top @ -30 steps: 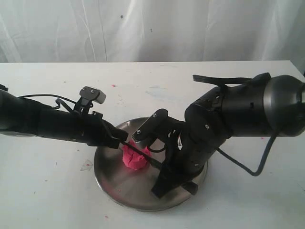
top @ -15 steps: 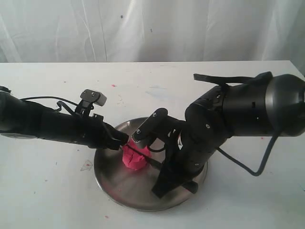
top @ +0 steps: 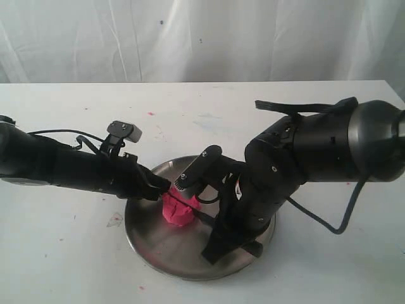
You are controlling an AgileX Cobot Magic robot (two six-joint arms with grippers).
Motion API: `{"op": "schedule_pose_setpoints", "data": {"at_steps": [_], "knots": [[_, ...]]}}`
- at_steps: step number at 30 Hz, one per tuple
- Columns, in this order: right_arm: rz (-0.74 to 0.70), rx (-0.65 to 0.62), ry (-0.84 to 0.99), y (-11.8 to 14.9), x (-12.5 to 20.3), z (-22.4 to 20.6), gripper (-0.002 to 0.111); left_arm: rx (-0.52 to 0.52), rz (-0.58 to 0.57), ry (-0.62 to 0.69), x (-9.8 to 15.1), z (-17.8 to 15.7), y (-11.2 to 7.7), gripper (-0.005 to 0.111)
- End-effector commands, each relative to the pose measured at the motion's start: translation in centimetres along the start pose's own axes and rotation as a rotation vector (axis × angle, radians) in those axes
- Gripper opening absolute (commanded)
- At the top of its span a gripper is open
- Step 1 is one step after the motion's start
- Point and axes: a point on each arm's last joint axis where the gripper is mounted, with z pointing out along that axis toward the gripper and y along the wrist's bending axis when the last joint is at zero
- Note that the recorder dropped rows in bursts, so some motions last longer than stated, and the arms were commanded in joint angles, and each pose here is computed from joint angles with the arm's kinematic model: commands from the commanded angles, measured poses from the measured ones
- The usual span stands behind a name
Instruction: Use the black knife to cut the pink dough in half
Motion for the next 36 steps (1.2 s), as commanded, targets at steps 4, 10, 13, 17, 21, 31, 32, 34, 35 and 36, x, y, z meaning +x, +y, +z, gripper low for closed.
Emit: {"op": "schedule_pose_setpoints", "data": {"at_steps": [4, 10, 13, 17, 21, 31, 32, 34, 35, 36], "knots": [[-0.009, 0.003, -0.013, -0.1, -0.1, 0.4, 0.000, 0.004, -0.025, -0.002, 0.3, 0.2, -0.1, 0.000], [-0.008, -0.005, 0.039, 0.0, 0.3, 1.7, 0.000, 0.004, -0.025, -0.002, 0.3, 0.2, -0.1, 0.000], [-0.008, -0.004, 0.036, 0.0, 0.3, 1.7, 0.000, 0.004, -0.025, -0.002, 0.3, 0.2, -0.1, 0.000], [-0.012, -0.003, 0.039, 0.0, 0.2, 1.7, 0.000, 0.003, -0.025, -0.002, 0.3, 0.2, -0.1, 0.000], [-0.011, 0.000, 0.026, -0.1, 0.2, 1.2, 0.000, 0.003, -0.025, -0.002, 0.3, 0.2, -0.1, 0.000], [-0.011, 0.011, -0.032, -0.2, -0.3, -0.7, 0.000, 0.003, -0.025, -0.002, 0.3, 0.2, -0.1, 0.000], [-0.011, 0.011, -0.032, -0.2, -0.3, -0.7, 0.000, 0.003, -0.025, -0.002, 0.3, 0.2, -0.1, 0.000], [-0.012, 0.010, -0.028, -0.2, -0.2, -0.6, 0.000, 0.003, -0.025, -0.002, 0.3, 0.2, -0.1, 0.000], [-0.012, 0.009, -0.025, -0.2, -0.2, -0.5, 0.000, 0.003, -0.025, -0.002, 0.3, 0.2, -0.1, 0.000], [-0.012, 0.009, -0.023, -0.2, -0.2, -0.4, 0.000, 0.003, -0.025, -0.002, 0.3, 0.2, -0.1, 0.000]]}}
